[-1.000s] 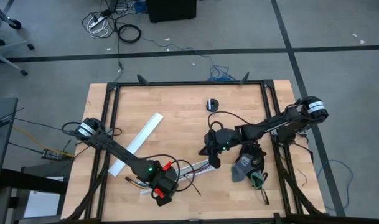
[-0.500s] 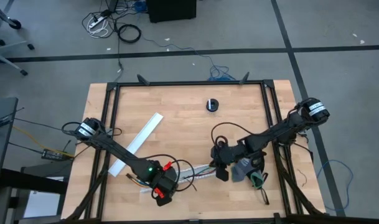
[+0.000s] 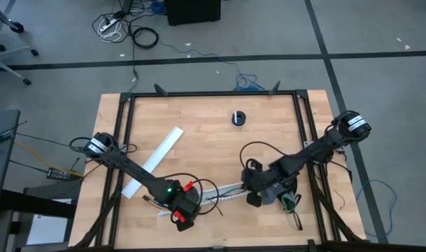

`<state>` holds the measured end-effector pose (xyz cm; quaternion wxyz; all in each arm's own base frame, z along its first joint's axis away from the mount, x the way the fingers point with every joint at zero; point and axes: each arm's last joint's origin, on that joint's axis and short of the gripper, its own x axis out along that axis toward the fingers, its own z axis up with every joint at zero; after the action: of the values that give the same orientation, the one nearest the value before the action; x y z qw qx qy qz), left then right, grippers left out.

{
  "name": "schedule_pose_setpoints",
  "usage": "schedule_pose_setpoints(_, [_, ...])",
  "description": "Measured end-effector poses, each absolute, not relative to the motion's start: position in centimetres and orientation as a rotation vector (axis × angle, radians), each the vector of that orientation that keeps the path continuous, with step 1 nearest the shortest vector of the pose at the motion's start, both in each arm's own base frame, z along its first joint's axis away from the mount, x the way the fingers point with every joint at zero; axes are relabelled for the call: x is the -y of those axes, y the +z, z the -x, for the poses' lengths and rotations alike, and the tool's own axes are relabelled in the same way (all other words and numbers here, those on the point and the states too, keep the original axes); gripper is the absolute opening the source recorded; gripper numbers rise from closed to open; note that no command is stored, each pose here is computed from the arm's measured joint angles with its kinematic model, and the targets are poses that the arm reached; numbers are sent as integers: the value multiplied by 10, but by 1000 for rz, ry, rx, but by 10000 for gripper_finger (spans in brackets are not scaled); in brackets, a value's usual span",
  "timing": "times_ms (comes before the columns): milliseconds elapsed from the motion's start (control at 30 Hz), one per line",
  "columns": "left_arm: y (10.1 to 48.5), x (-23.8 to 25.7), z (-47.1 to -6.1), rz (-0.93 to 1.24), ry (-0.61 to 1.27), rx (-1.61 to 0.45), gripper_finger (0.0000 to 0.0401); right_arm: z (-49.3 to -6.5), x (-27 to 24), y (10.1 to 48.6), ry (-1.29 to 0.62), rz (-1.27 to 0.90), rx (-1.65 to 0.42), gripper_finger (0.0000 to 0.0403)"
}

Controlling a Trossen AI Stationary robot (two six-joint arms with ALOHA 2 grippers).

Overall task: Ziptie cables
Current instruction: Put the cable wires in the white cable duct

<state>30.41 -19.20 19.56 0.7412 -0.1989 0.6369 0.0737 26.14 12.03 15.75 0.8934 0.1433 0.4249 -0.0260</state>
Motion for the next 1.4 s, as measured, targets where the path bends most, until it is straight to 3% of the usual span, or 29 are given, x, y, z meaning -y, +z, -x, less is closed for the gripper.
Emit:
schedule_pose_setpoints(333, [196,192,-304,437,158,-1401,0,-261,-113,154,-11,-264,-953,12])
schedule_pose_setpoints(667, [196,192,-304,427,164,-1394,0,-268,-104,159,43,-349,-987,108])
schedule_pose_setpoints(933, [196,192,-304,426,162,-1392,0,-283,-106,222,56,-184,-938,164])
schedule_pose_setpoints(1167, [196,191,-304,372,139,-1380,1,-280,-104,284,121,-81,-799,165])
schedule_pose_setpoints(1400, [196,191,-305,301,119,-1355,39,-262,-98,300,91,-101,-785,164])
